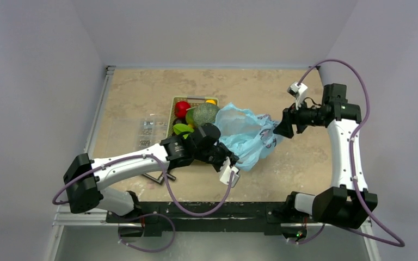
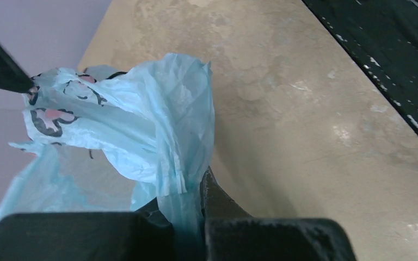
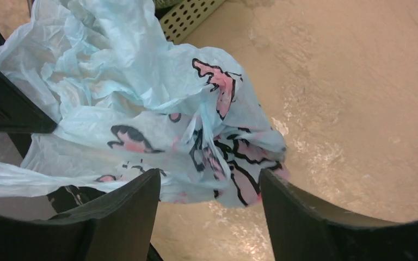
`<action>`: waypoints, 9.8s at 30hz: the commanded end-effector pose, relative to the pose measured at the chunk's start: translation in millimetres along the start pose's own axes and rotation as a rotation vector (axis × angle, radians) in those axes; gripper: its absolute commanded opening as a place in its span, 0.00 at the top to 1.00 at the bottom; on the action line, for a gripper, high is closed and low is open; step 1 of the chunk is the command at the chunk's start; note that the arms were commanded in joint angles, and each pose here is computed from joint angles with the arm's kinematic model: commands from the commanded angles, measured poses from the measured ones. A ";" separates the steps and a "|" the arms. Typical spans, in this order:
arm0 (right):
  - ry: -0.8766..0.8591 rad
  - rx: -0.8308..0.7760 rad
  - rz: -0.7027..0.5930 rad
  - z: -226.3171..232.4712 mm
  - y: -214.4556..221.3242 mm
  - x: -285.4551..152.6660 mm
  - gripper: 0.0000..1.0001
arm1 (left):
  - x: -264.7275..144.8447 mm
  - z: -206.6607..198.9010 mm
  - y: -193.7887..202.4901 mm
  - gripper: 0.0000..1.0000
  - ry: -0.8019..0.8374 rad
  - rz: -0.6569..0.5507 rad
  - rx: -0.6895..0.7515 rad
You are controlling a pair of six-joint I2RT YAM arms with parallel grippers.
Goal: Place the fake fruits into the plastic bag and tie a complex knot
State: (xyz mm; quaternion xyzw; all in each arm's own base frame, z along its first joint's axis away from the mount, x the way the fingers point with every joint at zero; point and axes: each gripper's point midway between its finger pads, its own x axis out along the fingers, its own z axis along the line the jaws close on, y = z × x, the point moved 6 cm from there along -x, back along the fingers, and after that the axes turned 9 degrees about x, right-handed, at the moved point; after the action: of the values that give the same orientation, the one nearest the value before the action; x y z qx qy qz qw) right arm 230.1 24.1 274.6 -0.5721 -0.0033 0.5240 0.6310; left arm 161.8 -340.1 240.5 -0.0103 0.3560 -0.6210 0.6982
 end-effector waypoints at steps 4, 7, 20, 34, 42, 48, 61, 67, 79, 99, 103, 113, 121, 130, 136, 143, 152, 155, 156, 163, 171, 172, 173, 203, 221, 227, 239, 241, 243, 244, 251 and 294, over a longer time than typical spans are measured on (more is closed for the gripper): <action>-0.094 -0.032 0.031 0.7 10.1 4.8 0.01 | 22.5 -26.1 4.0 1.00 0.082 -0.035 -0.052; -0.053 0.000 0.042 -10.5 17.1 14.9 0.01 | 27.8 -28.2 4.1 1.00 0.086 -0.038 -0.050; 0.257 -0.204 0.062 -26.3 -12.6 74.2 0.01 | 38.4 -36.2 -8.2 1.00 0.113 -0.079 0.057; -0.073 -0.245 0.274 3.8 22.3 115.3 0.01 | 44.2 -45.1 -10.1 1.00 0.133 -0.067 0.104; 0.113 -0.262 0.386 -25.6 63.2 127.2 0.08 | 41.6 -37.4 -13.4 1.00 0.103 -0.063 0.097; 0.442 -0.280 0.097 -41.2 -15.0 96.2 1.00 | 28.2 -41.1 -22.2 1.00 0.134 -0.078 0.051; 0.574 -0.227 -0.275 -38.0 -97.5 35.9 1.00 | 45.0 -99.4 -0.9 0.79 0.367 -0.009 -0.008; 0.435 -0.243 -0.270 -10.5 -59.8 35.5 1.00 | -0.5 -17.2 -47.3 0.01 -0.025 -0.105 -0.225; 0.187 -0.295 -0.257 36.4 -40.3 23.9 1.00 | -58.6 86.4 -27.0 0.00 -0.551 -0.013 -0.654; -0.140 -0.189 -0.151 84.3 -31.6 -28.1 0.05 | -15.5 -33.8 3.7 1.00 -0.257 -0.105 -0.110; -0.083 -0.039 -0.136 52.9 -36.4 -4.5 0.01 | -5.4 -73.0 -13.7 1.00 -0.181 -0.158 0.125; -0.109 0.045 0.131 8.5 20.6 56.0 0.01 | 11.4 -89.8 -29.5 1.00 -0.166 -0.204 0.403; -0.137 -0.099 0.157 33.1 5.0 82.2 0.01 | 18.4 -81.7 -31.2 1.00 -0.171 -0.206 0.449; -0.031 -0.126 0.295 -1.9 47.4 120.7 0.01 | 18.2 -78.8 -32.5 1.00 -0.172 -0.207 0.461; -0.193 -0.073 0.377 10.3 69.0 134.5 0.11 | 19.3 -79.3 -29.8 1.00 -0.171 -0.190 0.461; -0.186 -0.094 0.263 15.5 34.3 114.7 1.00 | 8.0 -88.4 -26.6 1.00 -0.160 -0.163 0.439; 0.218 0.124 -0.087 -79.1 -31.3 26.0 1.00 | -29.4 -137.8 -25.3 1.00 -0.060 -0.184 0.409; 0.277 0.193 -0.090 -92.5 -15.0 17.2 1.00 | -33.9 -124.2 -24.7 1.00 -0.125 -0.149 0.326; 0.293 0.215 -0.084 -96.0 -8.8 14.3 1.00 | -35.1 -112.6 -24.6 1.00 -0.163 -0.134 0.258; 0.425 0.550 -0.075 -114.3 12.2 23.8 1.00 | -39.3 -16.4 -34.4 0.32 -0.203 -0.096 -0.274; 0.579 0.867 -0.030 -161.9 25.9 40.9 1.00 | 16.5 -33.6 -17.6 0.00 -0.041 -0.122 -0.277; 0.588 0.879 -0.024 -166.1 27.4 43.1 1.00 | 20.5 -35.1 -18.3 0.00 -0.031 -0.130 -0.265; 0.598 0.879 -0.014 -170.3 29.5 45.2 1.00 | 29.8 -40.6 -15.0 0.00 0.003 -0.116 -0.257; 0.494 0.657 -0.116 -204.7 -61.5 -19.0 0.01 | 66.5 82.7 51.7 1.00 -0.159 -0.150 -1.472; 0.194 0.562 0.051 -96.4 16.3 -13.3 0.01 | 69.1 107.6 82.2 1.00 -0.214 -0.305 -1.679; 0.182 0.495 0.033 -104.5 -0.1 32.0 0.01 | 66.7 103.7 79.0 1.00 -0.190 -0.307 -1.662; 0.175 0.488 0.018 -137.4 -5.3 52.8 0.99 | 58.5 102.4 78.4 1.00 -0.174 -0.309 -1.629; 0.186 0.503 -0.007 -142.5 -3.1 31.9 1.00 | 51.3 99.5 85.8 1.00 -0.190 -0.288 -1.632; 0.227 0.530 -0.053 -151.3 0.7 -0.7 1.00 | 40.7 98.3 98.3 1.00 -0.234 -0.260 -1.632; 0.265 0.549 -0.083 -158.6 3.8 -21.3 1.00 | 34.8 97.8 107.0 1.00 -0.267 -0.232 -1.632; 0.300 0.517 -0.212 -148.5 -2.6 -97.7 1.00 | 5.6 103.7 170.3 1.00 -0.484 0.039 -1.605; 0.170 0.183 -0.121 -144.8 7.8 -40.4 1.00 | -84.1 137.8 60.0 0.00 -0.324 -0.205 -0.762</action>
State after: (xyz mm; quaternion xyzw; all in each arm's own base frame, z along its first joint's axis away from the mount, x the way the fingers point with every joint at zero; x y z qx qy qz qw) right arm 275.5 -116.5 151.0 -0.4228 0.2095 0.5016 0.7251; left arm 293.4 -324.8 298.5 -0.3700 0.4868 -0.4566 0.6463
